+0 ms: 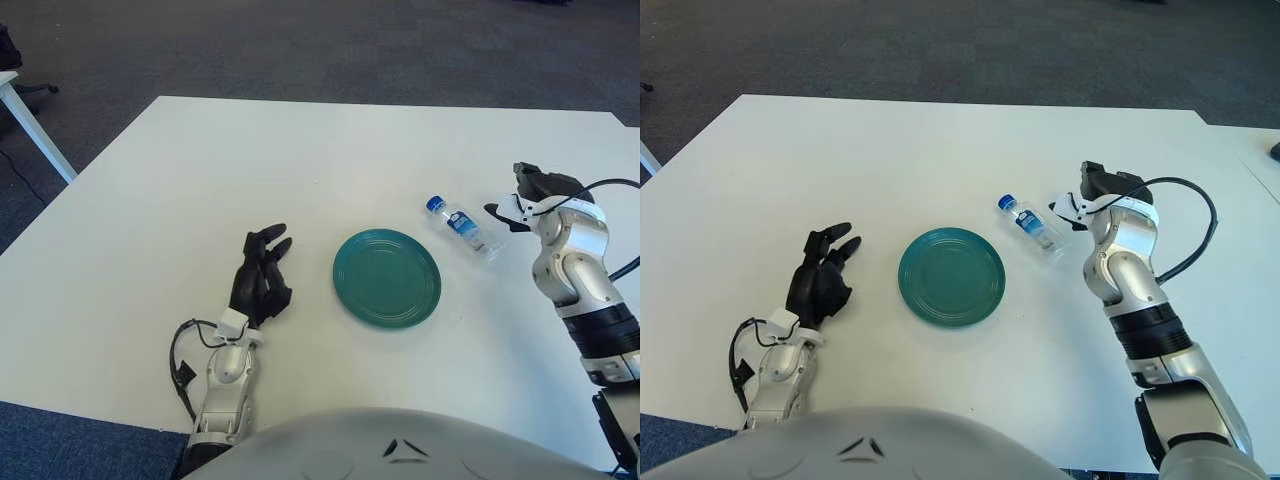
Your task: Put the bottle into the plate.
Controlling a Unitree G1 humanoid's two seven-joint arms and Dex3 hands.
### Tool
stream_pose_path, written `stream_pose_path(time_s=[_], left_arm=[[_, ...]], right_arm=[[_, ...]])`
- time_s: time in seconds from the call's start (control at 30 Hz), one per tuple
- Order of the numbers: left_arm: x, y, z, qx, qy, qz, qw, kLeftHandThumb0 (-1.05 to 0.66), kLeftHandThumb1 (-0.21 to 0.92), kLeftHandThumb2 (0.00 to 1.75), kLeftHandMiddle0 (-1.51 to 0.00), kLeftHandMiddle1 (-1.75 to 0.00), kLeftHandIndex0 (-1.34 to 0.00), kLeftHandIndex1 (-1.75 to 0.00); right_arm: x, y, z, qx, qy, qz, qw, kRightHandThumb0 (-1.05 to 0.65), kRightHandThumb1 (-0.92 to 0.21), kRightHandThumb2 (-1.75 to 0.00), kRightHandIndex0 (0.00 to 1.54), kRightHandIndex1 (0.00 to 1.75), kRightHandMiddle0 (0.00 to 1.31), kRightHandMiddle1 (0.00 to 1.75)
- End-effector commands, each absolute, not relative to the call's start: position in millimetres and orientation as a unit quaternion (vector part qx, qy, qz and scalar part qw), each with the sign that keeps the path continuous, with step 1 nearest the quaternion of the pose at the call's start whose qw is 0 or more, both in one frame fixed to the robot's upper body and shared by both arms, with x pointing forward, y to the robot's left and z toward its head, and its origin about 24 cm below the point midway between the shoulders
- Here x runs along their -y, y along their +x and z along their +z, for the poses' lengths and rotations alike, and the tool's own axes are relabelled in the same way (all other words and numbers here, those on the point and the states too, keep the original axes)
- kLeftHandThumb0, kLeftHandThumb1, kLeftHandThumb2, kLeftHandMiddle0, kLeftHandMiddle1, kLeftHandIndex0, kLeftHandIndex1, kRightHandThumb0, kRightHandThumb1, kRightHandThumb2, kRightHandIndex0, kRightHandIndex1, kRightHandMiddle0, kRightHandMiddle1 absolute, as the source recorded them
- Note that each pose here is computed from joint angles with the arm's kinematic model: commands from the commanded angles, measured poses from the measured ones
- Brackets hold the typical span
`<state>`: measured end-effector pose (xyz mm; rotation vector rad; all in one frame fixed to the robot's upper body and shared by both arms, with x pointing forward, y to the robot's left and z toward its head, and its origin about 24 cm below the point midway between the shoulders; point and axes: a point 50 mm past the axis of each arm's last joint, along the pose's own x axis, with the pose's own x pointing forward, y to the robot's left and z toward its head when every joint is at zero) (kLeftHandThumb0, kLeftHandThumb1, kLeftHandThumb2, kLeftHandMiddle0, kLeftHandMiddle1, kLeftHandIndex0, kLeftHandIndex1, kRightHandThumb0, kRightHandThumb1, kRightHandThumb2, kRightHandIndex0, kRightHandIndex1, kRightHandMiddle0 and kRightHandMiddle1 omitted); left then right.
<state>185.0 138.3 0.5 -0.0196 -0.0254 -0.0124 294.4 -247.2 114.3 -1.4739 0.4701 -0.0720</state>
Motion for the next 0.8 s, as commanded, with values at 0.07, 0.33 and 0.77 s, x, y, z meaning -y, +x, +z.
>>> stream_pose_path(time_s=[0.07, 0.33, 0.77], left_arm=[[-134, 181, -15, -0.039, -0.015, -0.004, 0.999, -0.80, 0.92, 1.06, -0.40, -0.42, -0.01, -1.10], [-129, 181, -16, -0.042, -0.022, -0.002, 0.999, -0.80, 0.92, 1.05, -0.41, -0.43, 0.00, -1.10], [-125, 182, -19, -0.018, -0.037, -0.016, 0.999, -0.80, 0.92, 1.05, -0.42, -0.45, -0.04, -1.13]], right_arm=[[246, 292, 110, -0.218, -0.661, -0.048, 0.717, -1.05, -0.92, -0.82, 0.10, 0.01, 0.00, 0.21], [238, 288, 104, -0.217, -0.657, -0.048, 0.720, -1.05, -0.92, -0.81, 0.08, 0.00, 0.00, 0.16], [213, 272, 79, -0.204, -0.652, 0.004, 0.731, -1.05, -0.92, -0.78, 0.00, 0.00, 0.00, 0.06]])
